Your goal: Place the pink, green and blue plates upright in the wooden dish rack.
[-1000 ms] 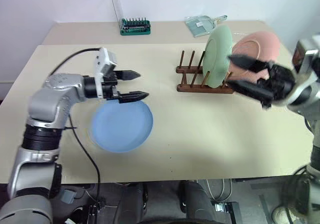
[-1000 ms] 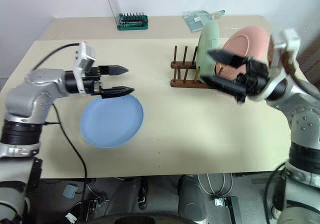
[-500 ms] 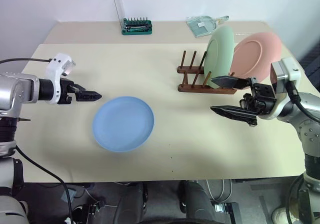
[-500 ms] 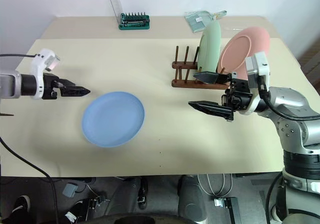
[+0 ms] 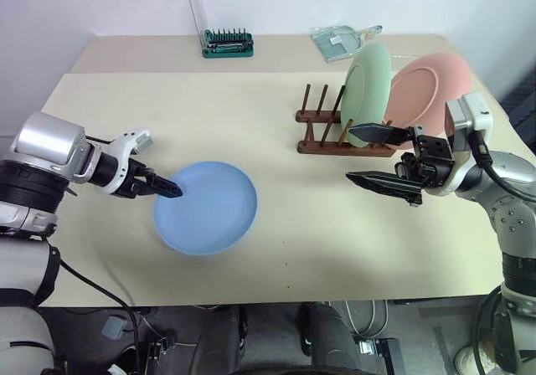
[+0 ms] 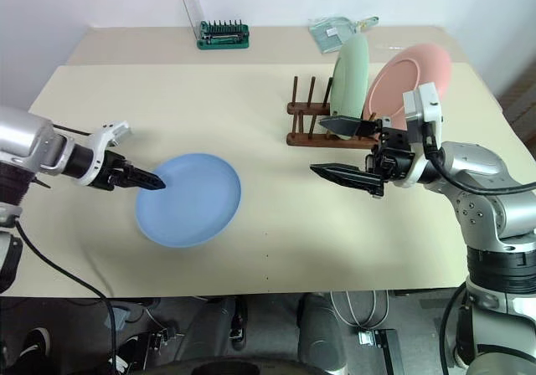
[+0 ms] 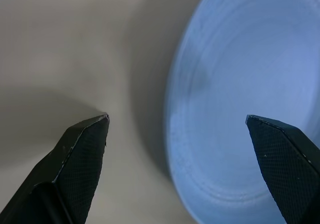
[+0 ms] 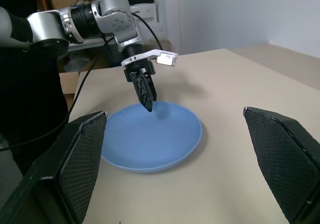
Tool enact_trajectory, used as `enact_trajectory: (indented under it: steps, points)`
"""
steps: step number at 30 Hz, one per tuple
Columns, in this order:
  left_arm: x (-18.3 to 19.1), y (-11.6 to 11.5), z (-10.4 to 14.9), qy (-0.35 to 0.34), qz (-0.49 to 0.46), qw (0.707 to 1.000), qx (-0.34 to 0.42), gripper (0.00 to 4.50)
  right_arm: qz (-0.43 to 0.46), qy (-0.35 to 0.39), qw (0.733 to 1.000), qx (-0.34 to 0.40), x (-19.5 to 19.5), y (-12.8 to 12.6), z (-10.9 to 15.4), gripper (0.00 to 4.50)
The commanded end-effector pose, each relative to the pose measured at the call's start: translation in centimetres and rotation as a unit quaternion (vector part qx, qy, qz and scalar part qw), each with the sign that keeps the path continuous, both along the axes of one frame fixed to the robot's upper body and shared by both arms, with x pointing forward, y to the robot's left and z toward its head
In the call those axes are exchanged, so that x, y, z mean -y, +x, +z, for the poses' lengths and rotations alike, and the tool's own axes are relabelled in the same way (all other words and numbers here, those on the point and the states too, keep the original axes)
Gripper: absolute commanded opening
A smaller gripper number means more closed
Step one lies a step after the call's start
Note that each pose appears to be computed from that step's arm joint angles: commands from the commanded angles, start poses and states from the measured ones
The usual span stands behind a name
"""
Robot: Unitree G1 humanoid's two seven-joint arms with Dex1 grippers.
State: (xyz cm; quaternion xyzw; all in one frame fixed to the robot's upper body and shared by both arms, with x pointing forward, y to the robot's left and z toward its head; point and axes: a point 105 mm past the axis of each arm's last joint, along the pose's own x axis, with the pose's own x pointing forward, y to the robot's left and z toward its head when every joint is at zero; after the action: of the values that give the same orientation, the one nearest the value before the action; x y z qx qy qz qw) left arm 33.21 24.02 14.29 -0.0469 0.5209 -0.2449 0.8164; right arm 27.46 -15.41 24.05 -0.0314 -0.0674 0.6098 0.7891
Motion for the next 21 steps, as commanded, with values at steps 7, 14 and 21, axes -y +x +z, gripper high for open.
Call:
enact_trajectory:
  steps: [7,14,21]
  points:
    - [1.2,0.2,-0.7,-0.032,0.012,0.999,-0.019,0.12,-0.012,-0.001,1.0,0.021,0.3,-0.5,1.0,4.5]
    - [0.5,2.9,6.3,-0.104,0.02,0.988,0.11,0.05,-0.01,-0.015,1.0,0.021,0.3,-0.5,0.8,4.5]
    - [0.2,5.5,15.6,-0.236,0.046,0.922,0.304,0.05,-0.028,-0.056,0.994,0.088,-0.6,0.4,1.7,4.5]
